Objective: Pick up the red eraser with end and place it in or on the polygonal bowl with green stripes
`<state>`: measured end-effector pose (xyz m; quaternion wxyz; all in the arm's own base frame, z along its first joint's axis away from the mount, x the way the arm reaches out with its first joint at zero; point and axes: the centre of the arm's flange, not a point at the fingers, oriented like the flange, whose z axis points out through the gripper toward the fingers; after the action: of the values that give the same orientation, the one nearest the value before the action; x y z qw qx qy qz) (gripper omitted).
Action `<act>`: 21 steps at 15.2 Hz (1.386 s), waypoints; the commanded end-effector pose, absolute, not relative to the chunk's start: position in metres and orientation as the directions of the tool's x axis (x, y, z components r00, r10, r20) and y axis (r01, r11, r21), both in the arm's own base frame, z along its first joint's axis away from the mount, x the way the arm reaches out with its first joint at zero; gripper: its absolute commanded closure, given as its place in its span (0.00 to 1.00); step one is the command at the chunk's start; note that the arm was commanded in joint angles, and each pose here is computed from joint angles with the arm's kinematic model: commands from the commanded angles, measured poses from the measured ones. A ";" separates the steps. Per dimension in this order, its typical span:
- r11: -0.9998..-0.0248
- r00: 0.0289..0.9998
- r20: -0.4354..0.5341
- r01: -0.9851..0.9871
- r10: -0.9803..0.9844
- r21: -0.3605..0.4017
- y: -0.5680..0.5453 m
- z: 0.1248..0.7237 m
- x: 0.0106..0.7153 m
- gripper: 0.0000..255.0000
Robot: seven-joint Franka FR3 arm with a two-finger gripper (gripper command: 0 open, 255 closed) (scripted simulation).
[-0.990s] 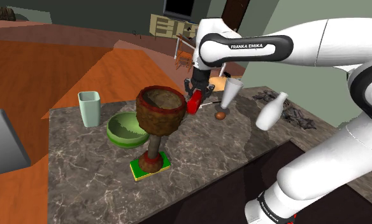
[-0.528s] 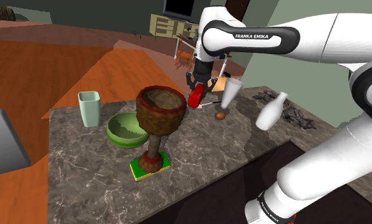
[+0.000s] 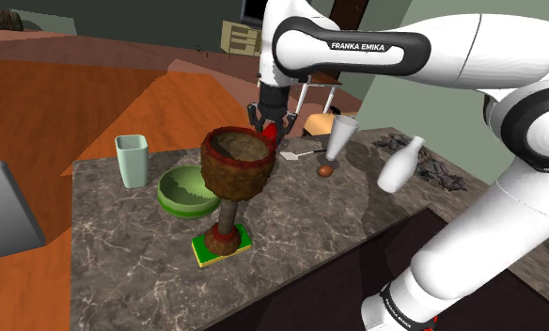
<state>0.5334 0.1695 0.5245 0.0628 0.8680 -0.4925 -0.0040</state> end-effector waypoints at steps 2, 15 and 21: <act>-0.505 0.513 0.055 -0.856 -0.857 0.112 0.208 0.526 0.536 1.00; -0.505 0.513 0.055 -0.856 -0.857 0.112 0.390 0.536 0.558 1.00; -0.505 0.513 0.055 -0.856 -0.857 0.112 0.390 0.504 0.558 1.00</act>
<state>0.5593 0.3899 0.5091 0.0631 0.8675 -0.4935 -0.0040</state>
